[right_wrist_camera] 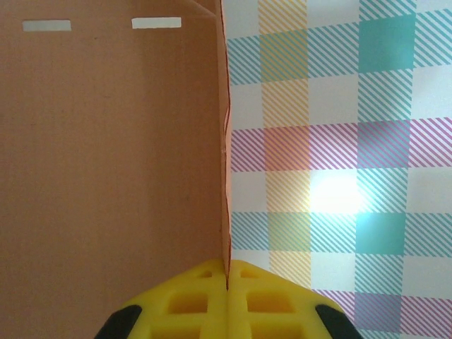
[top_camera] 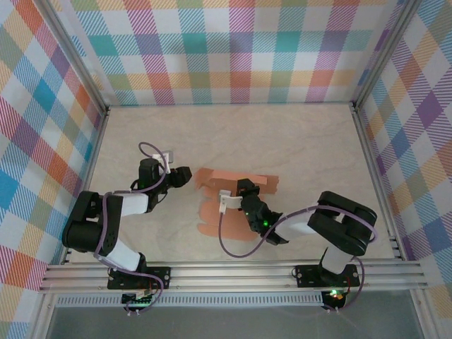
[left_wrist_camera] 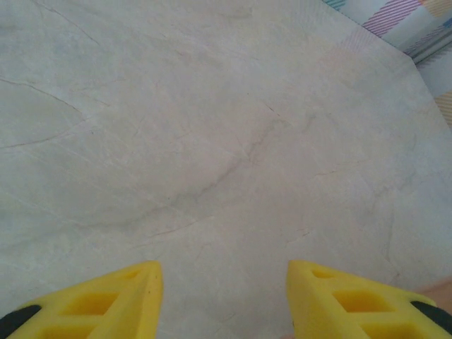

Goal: Fold the paper box

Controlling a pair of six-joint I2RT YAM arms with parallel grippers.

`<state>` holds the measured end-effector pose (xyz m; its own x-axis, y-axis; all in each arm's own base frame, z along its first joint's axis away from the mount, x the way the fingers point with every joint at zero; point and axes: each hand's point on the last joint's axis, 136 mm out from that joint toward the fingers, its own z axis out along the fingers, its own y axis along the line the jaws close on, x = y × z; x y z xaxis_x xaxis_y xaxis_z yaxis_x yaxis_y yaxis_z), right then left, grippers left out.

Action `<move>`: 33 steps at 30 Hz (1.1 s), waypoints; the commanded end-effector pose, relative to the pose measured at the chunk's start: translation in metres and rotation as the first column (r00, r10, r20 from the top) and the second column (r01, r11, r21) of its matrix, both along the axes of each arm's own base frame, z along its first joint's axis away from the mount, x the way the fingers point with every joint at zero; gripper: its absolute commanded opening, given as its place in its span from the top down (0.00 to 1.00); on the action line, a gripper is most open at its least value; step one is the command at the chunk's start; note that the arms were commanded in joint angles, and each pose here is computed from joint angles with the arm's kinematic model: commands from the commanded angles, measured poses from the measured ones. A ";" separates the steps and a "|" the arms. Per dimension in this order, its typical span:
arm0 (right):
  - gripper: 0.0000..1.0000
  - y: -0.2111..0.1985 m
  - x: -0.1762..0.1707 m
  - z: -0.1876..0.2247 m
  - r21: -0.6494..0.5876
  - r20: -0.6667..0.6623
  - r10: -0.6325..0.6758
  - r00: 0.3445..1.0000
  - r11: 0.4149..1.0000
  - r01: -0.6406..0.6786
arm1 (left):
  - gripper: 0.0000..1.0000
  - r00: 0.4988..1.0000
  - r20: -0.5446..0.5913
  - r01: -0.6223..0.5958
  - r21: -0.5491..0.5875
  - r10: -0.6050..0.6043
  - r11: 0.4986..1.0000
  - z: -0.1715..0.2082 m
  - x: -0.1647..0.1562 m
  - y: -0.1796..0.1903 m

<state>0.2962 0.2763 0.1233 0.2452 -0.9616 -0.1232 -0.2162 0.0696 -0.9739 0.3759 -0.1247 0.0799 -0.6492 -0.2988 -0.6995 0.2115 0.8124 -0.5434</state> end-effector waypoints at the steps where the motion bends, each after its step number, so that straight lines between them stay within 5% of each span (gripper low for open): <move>1: 1.00 -0.008 -0.007 -0.016 -0.052 -0.024 0.007 1.000 0.999 -0.008 | 0.50 1.000 0.020 -0.010 0.036 0.009 0.999 0.005 0.003 0.006; 7: 1.00 -0.007 0.000 -0.005 -0.077 0.147 -0.002 0.989 0.997 0.013 | 0.49 1.000 0.004 0.005 0.032 -0.005 0.999 0.001 0.005 0.002; 33: 1.00 -0.014 -0.008 0.016 0.009 0.094 -0.006 0.996 1.000 0.005 | 0.51 0.976 0.001 0.217 0.136 -0.219 0.967 -0.016 0.008 -0.052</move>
